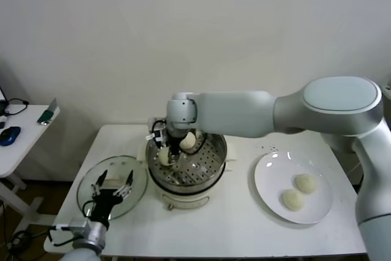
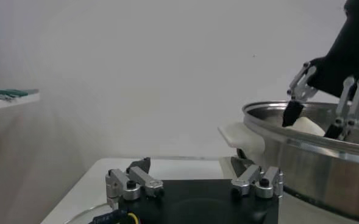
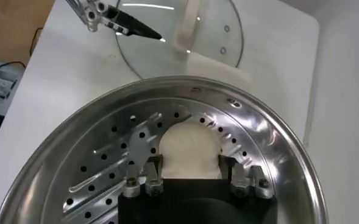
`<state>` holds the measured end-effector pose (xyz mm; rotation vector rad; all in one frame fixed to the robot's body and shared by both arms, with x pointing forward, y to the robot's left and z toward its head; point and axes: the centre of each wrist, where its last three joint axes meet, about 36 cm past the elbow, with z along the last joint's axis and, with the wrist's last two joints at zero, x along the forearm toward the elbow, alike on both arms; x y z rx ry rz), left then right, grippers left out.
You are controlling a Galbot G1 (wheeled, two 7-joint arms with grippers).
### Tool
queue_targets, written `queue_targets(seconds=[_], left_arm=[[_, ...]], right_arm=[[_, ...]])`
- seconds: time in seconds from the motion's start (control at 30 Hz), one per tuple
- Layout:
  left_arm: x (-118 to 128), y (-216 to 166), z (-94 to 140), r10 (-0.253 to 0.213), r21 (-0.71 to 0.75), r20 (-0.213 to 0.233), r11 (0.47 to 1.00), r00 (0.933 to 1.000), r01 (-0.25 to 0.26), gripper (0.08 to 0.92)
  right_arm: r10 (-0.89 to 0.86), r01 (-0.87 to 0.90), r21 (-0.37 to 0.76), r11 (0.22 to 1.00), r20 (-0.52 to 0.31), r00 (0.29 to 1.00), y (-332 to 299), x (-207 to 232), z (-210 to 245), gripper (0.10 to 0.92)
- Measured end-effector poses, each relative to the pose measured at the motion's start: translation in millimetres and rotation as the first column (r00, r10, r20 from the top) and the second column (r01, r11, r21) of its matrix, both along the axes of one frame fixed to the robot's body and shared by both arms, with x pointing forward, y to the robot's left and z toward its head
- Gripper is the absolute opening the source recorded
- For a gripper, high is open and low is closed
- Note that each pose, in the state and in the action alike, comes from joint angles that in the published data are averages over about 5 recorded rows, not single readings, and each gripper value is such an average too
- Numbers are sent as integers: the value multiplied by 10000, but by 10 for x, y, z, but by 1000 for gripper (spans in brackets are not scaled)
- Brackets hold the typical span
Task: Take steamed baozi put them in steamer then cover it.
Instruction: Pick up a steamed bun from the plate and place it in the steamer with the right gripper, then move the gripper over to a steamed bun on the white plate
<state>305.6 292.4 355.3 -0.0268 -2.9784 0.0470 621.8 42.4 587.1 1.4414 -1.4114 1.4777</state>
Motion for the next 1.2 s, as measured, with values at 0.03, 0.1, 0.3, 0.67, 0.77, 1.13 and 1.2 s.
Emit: queue_targets(seconds=[0.03,0.1,0.3,0.67,0.77,1.13,1.2], left_arm=[[-1,0,1,0,2,2,10000,10000,0,823],[-4,-1,4,-2,6,7,10000,10000,2,823],[-4,-5,13,-20,37,15,10000,10000,20,823],[56,-10,35,-127,88,6,9999,9999,127,823],[68,-4,29,-147,120,-10,9998,9999,147,823],[58,0,19,-142,205,-62,9997,9999,143,823],[53,-3,19,-131,207,-65,9997,9999,133,823]], right_arm=[[25,-25,9,10000,46,10000,-4,3,2,706],[91,-91,33,10000,117,9999,-19,9,17,755],[439,-441,81,9990,241,9987,-210,56,238,820],[283,-287,-226,9993,-155,9995,-1680,157,954,823],[-95,78,-475,9988,-361,9993,-2242,97,956,823],[-1637,1510,-1114,9822,-1158,9797,-3790,-340,280,823],[-1794,1640,-1204,9791,-1308,9751,-3933,-428,110,823]])
